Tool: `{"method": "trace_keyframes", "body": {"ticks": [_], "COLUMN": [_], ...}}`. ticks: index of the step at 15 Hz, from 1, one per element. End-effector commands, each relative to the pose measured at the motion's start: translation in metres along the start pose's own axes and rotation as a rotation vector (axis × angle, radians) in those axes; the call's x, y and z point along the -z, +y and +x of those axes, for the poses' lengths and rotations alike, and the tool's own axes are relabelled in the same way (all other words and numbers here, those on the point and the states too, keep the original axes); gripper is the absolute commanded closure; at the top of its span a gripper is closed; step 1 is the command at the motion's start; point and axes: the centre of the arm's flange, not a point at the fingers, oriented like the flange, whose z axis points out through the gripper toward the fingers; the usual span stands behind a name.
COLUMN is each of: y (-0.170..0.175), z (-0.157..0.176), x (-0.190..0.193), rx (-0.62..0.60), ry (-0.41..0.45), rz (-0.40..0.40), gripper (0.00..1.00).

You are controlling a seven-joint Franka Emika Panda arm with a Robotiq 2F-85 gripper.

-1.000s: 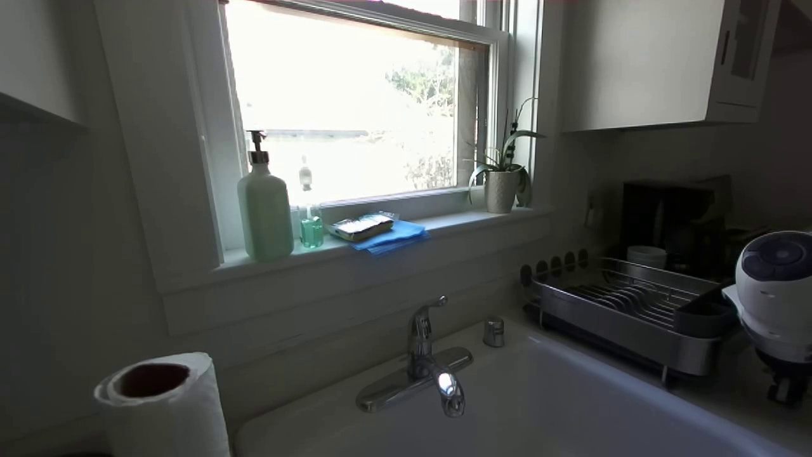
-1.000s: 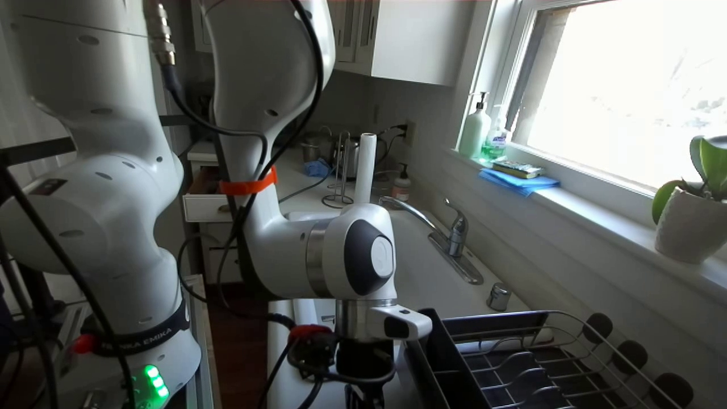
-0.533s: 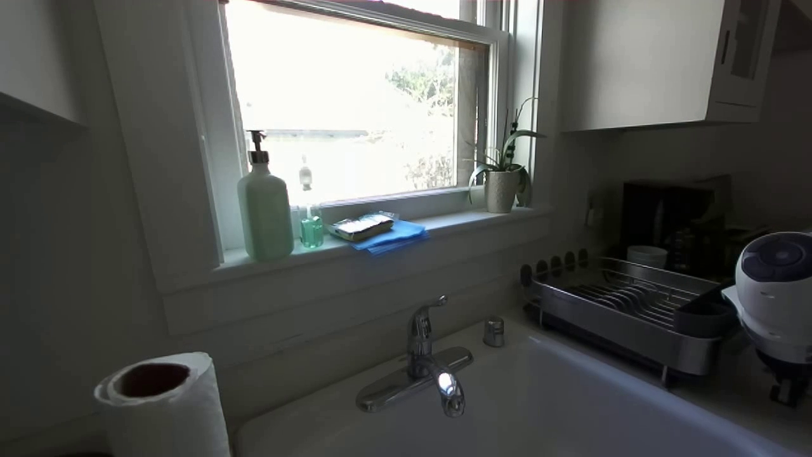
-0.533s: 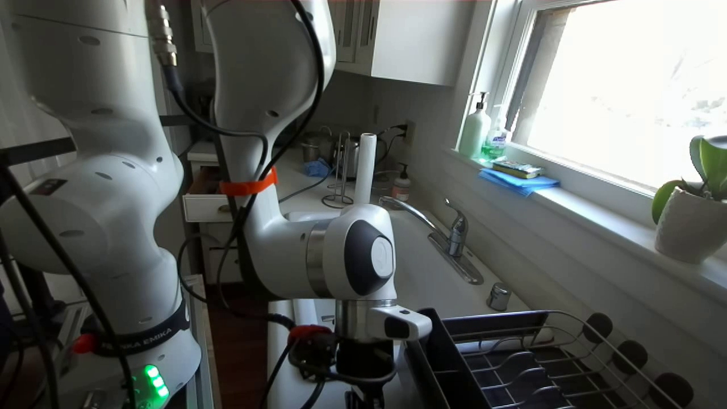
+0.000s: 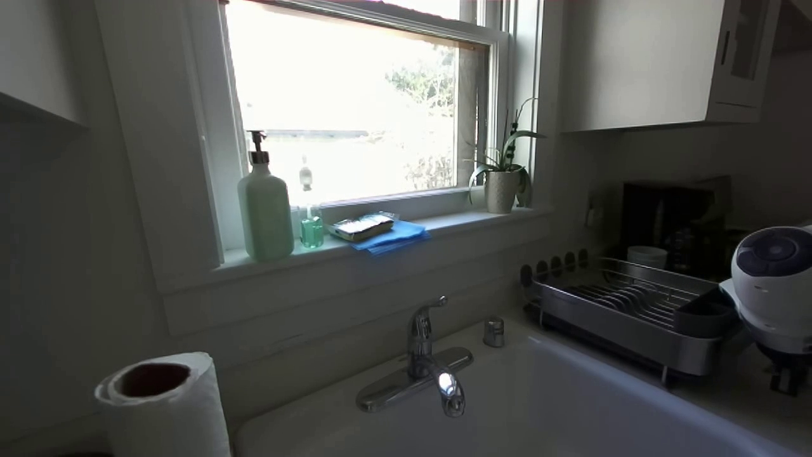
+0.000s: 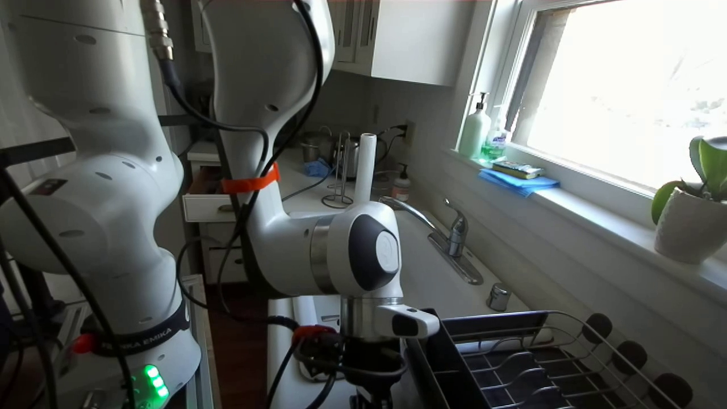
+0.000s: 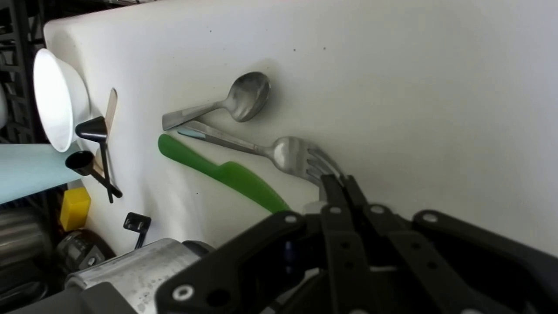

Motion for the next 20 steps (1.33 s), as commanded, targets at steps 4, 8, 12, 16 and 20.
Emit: {"method": "trace_keyframes", "body": {"ticks": [4,8,12,16,20], "y": [0.034,0.046,0.054,0.064,0.081], "z": [-0.001,0.002,0.004,-0.002,-0.01], "x": [0.026,0.035,0.043,0.055,0.071], "rx": [0.034,0.053,0.076,0.12,0.19], "ry": [0.028,0.042,0.053,0.066,0.063], "rz": [-0.042,-0.061,-0.073,-0.082,-0.115], "gripper": [0.99,0.99,0.99,0.99,0.99]}}
